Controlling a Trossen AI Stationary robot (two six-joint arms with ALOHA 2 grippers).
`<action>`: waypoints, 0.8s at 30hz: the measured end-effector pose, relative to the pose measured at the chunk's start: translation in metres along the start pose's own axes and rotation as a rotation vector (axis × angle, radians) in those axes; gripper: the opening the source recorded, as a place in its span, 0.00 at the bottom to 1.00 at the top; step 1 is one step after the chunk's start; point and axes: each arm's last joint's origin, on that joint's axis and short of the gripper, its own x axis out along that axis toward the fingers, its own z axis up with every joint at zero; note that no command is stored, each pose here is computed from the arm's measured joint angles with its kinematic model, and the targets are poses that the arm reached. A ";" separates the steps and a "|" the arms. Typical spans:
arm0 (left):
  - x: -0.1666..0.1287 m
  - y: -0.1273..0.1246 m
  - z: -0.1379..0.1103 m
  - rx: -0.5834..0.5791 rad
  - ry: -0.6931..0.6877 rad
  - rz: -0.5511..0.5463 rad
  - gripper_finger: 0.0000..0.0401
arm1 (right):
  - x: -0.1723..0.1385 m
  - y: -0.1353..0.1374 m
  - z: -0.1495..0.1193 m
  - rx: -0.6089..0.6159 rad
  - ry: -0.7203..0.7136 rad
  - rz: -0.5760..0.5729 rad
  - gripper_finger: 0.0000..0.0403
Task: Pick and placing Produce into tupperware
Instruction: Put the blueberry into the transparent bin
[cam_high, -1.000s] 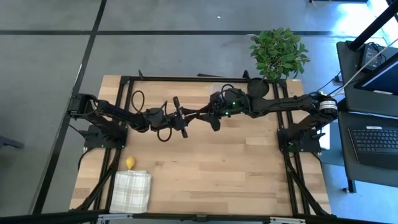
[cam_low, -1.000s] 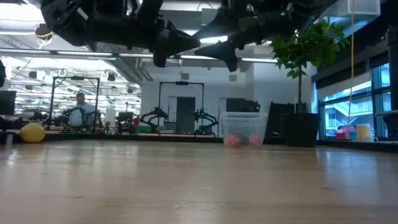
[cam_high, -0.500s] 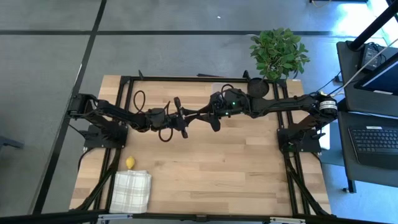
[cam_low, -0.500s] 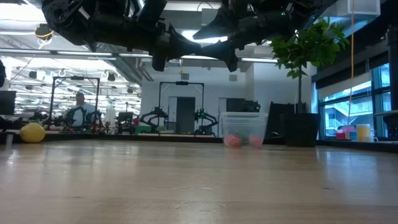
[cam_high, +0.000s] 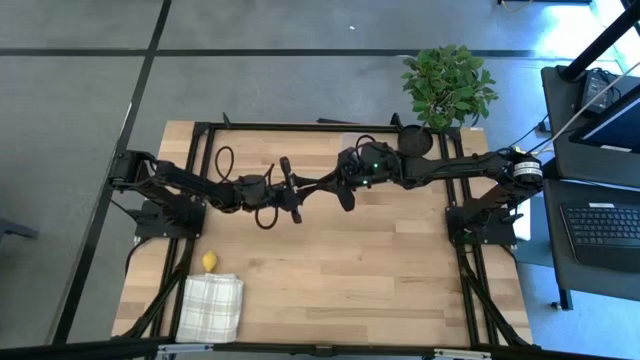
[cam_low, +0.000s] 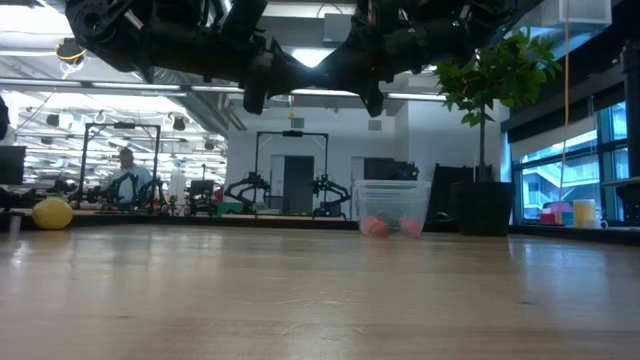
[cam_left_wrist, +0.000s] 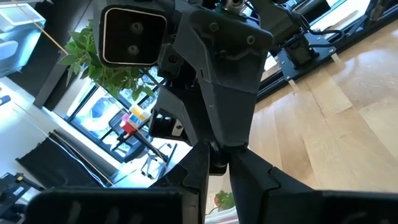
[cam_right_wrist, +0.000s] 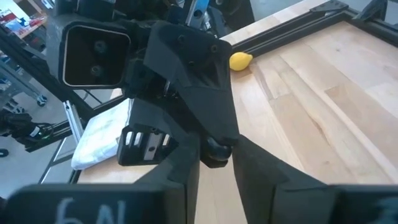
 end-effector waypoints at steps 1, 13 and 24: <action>0.000 -0.001 0.000 0.001 0.001 -0.004 0.12 | 0.000 0.000 0.000 0.000 0.001 0.000 0.22; -0.002 -0.006 0.003 0.004 0.004 -0.027 0.12 | 0.000 0.000 -0.001 -0.001 0.008 0.011 0.24; -0.004 -0.010 0.006 0.005 -0.004 -0.042 0.12 | 0.000 0.001 -0.001 -0.001 0.011 0.017 0.24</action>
